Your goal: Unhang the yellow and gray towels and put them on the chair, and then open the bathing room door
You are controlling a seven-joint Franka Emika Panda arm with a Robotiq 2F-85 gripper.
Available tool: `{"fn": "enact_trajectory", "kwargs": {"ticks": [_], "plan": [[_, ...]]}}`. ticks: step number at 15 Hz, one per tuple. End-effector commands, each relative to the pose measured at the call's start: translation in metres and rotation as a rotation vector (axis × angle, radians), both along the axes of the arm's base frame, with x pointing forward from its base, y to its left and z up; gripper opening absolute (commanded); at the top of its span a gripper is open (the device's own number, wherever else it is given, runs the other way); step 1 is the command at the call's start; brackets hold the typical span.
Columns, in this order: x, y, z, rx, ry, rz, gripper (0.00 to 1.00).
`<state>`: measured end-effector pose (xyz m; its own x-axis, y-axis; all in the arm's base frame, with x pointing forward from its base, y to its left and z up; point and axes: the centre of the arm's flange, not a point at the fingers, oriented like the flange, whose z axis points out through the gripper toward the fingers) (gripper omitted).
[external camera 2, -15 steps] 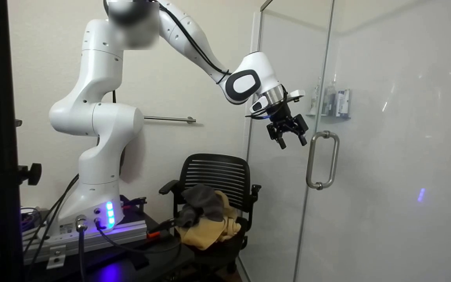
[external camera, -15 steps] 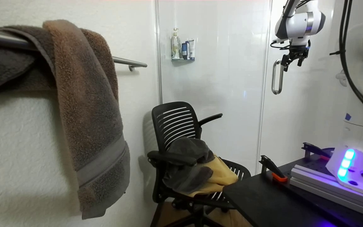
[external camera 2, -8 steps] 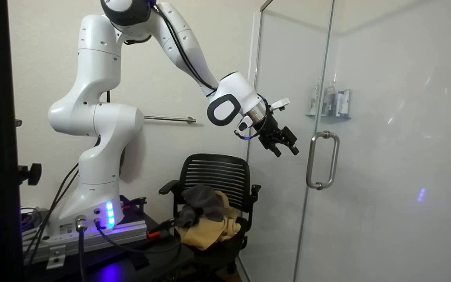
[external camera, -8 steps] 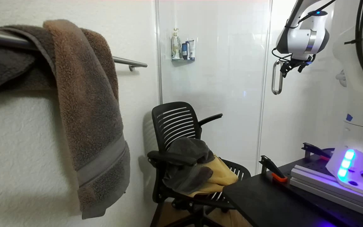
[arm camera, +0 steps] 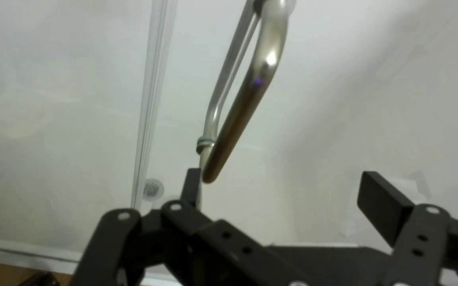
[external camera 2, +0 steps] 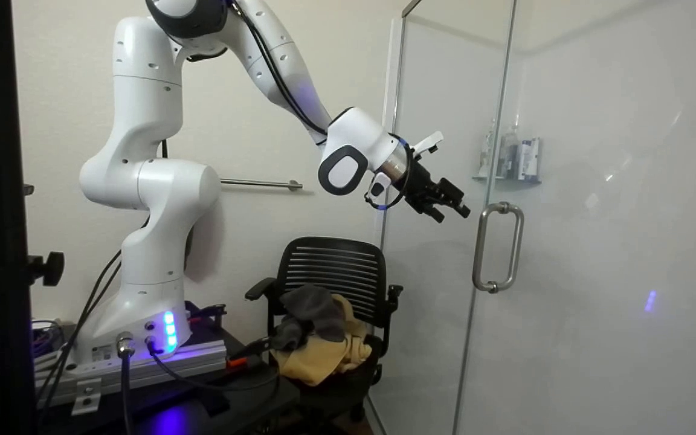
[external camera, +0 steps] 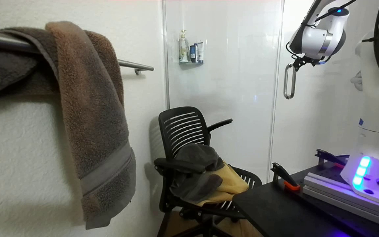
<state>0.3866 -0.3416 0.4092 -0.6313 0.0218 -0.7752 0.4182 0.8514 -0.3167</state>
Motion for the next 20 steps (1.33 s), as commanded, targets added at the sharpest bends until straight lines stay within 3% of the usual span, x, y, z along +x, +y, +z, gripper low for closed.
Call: {"fn": "enact_trajectory", "kwargs": {"ticks": [1,4,5,9,11,15,20], "plan": [[-0.033,0.002,0.007,-0.006,-0.133,0.001,1.0],[-0.042,-0.035,0.022,0.136,-0.165,0.053,1.0],[-0.013,-0.033,0.032,0.043,-0.115,0.0,1.0],[-0.027,-0.035,0.023,0.121,-0.179,0.036,1.0],[-0.023,-0.06,0.009,0.2,-0.132,0.03,1.0],[-0.013,-0.099,-0.04,0.33,0.045,0.007,1.0],[0.017,-0.108,-0.052,0.252,0.052,0.058,1.0]]}}
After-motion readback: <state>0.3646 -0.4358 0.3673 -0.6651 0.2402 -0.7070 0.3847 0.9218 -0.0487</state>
